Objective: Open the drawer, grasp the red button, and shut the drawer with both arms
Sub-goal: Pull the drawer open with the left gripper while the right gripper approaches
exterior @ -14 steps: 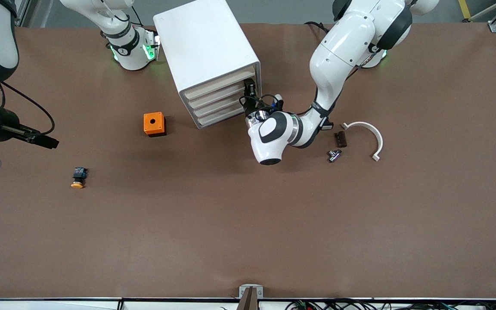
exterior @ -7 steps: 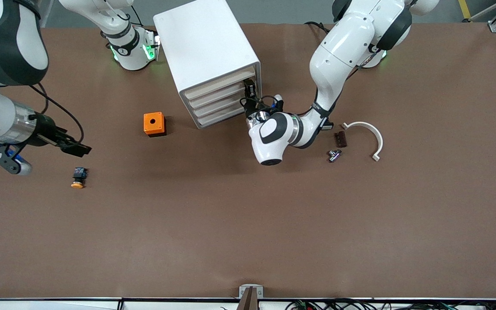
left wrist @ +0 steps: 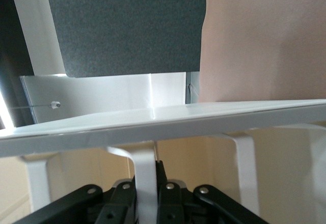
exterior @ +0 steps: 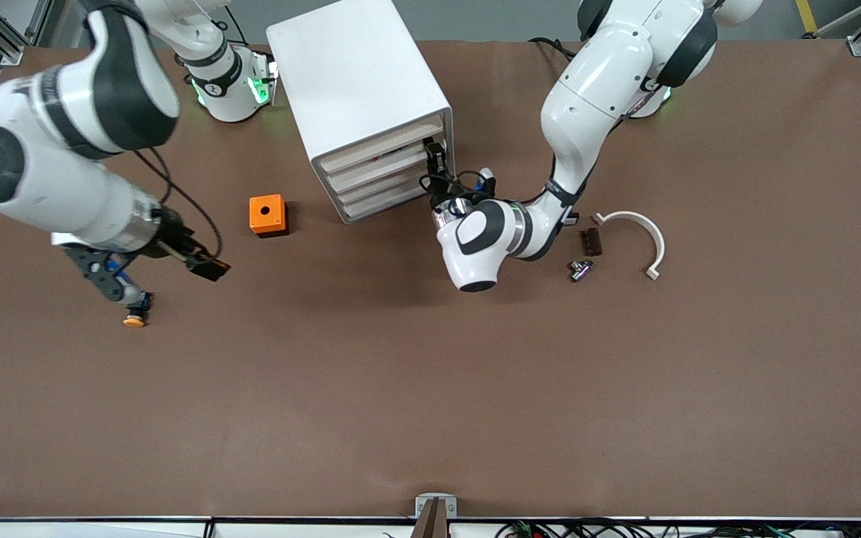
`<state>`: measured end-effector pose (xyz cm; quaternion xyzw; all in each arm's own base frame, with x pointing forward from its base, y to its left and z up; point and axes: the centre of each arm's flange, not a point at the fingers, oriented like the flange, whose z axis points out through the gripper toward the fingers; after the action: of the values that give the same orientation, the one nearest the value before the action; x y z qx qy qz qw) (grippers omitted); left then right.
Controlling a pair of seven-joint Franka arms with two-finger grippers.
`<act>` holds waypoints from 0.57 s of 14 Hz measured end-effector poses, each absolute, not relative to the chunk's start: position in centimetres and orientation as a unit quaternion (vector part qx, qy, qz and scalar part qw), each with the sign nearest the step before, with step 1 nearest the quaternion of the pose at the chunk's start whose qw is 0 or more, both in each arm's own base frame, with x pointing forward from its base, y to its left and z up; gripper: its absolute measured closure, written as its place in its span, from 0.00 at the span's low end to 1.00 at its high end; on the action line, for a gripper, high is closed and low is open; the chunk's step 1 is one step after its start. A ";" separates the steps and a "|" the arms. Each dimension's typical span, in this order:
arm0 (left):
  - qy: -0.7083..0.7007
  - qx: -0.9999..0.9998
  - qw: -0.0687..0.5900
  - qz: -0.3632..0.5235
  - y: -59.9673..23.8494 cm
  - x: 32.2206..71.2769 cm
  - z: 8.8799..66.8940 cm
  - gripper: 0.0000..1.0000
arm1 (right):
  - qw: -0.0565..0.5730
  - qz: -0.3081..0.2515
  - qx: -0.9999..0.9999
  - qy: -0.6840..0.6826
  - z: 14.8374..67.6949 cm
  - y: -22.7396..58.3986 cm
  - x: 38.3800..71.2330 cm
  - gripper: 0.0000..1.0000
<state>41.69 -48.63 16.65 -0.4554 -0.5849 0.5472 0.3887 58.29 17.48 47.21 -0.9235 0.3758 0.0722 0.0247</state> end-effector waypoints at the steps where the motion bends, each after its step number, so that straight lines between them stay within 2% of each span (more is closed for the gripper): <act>1: -0.588 -0.451 0.386 0.549 -48.3 42.2 16.6 0.90 | 0.024 0.069 -0.918 0.390 46.3 19.2 57.8 0.00; 8: -0.615 -0.427 0.345 0.566 -45.4 46.3 16.8 0.89 | 0.028 0.049 -0.871 0.488 44.6 26.1 55.7 0.00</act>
<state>46.34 -45.42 16.80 -0.4269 -0.6154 0.5659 0.3446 55.68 26.07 44.58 -0.8708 0.4884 0.0492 0.0283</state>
